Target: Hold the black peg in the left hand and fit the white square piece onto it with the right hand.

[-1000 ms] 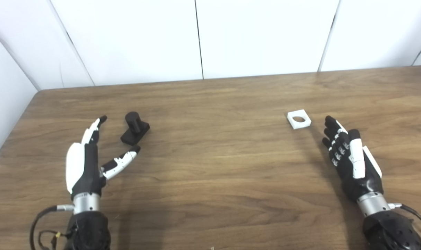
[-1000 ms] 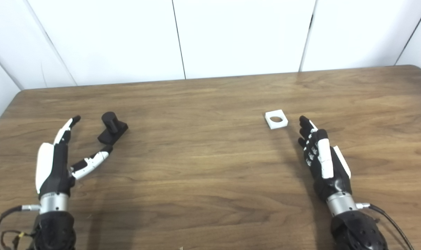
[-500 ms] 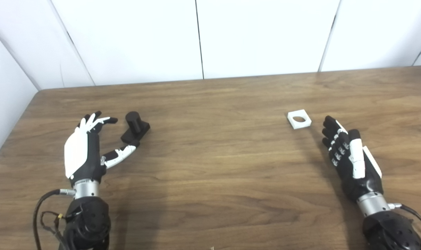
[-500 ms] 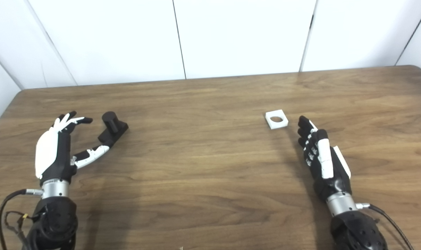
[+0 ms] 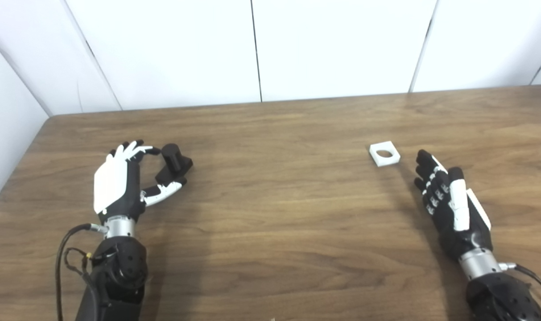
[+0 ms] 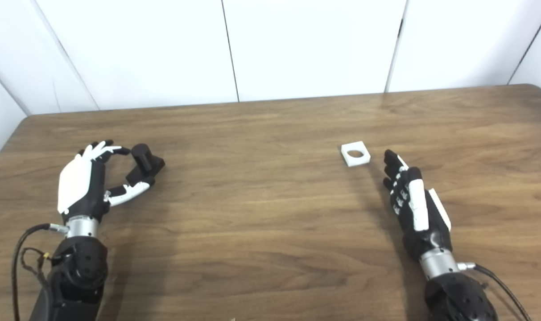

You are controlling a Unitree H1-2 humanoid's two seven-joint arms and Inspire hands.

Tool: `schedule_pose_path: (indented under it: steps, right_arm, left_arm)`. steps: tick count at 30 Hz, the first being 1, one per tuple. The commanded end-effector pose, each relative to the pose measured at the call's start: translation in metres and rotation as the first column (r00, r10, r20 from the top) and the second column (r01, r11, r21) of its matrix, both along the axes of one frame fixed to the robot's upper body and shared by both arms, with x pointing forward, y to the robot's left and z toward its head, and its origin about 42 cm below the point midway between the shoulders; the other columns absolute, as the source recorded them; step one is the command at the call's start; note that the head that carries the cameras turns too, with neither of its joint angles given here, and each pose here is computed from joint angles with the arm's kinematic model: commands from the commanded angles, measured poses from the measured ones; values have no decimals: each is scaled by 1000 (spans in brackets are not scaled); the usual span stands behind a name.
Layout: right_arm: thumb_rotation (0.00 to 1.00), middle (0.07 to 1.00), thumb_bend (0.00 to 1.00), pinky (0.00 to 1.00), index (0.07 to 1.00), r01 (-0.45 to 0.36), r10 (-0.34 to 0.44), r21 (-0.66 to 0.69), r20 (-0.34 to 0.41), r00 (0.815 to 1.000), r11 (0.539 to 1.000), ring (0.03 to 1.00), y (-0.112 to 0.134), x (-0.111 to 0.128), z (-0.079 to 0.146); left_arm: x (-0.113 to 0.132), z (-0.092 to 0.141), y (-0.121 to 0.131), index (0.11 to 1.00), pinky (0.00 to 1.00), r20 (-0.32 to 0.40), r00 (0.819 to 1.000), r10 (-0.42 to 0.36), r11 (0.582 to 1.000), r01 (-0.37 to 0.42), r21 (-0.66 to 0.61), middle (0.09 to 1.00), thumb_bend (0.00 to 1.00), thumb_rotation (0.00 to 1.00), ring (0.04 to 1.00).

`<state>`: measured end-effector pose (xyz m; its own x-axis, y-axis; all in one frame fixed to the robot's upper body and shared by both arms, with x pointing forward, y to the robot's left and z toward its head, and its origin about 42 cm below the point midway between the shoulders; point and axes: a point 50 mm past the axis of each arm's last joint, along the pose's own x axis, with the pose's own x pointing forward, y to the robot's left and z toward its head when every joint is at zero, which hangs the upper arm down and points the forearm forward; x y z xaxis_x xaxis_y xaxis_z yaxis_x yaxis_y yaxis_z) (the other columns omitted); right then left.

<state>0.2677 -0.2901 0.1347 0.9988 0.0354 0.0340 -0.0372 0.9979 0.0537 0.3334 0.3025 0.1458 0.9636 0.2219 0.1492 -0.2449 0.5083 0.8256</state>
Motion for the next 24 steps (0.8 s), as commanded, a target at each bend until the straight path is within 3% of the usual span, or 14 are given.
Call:
schedule_pose_path:
  steps: [1,8,24]
  right_arm:
    - [1000,980,613,1000,944,-11,11,-2,59,998,1000,1000,1,1,11]
    - [1000,983,619,1000,947,-7,8,-7,56,998,1000,1000,1,-1,10]
    - [1000,988,632,1000,951,-16,17,-18,55,998,1000,1000,-3,-5,8]
  left_arm:
    - [14,20,4,706,1000,86,996,-3,999,-1,53,906,787,373,964]
    - [20,13,6,714,1000,57,998,5,996,-10,85,905,791,400,962]
    - [30,2,11,695,997,33,999,22,989,-26,146,889,808,344,946]
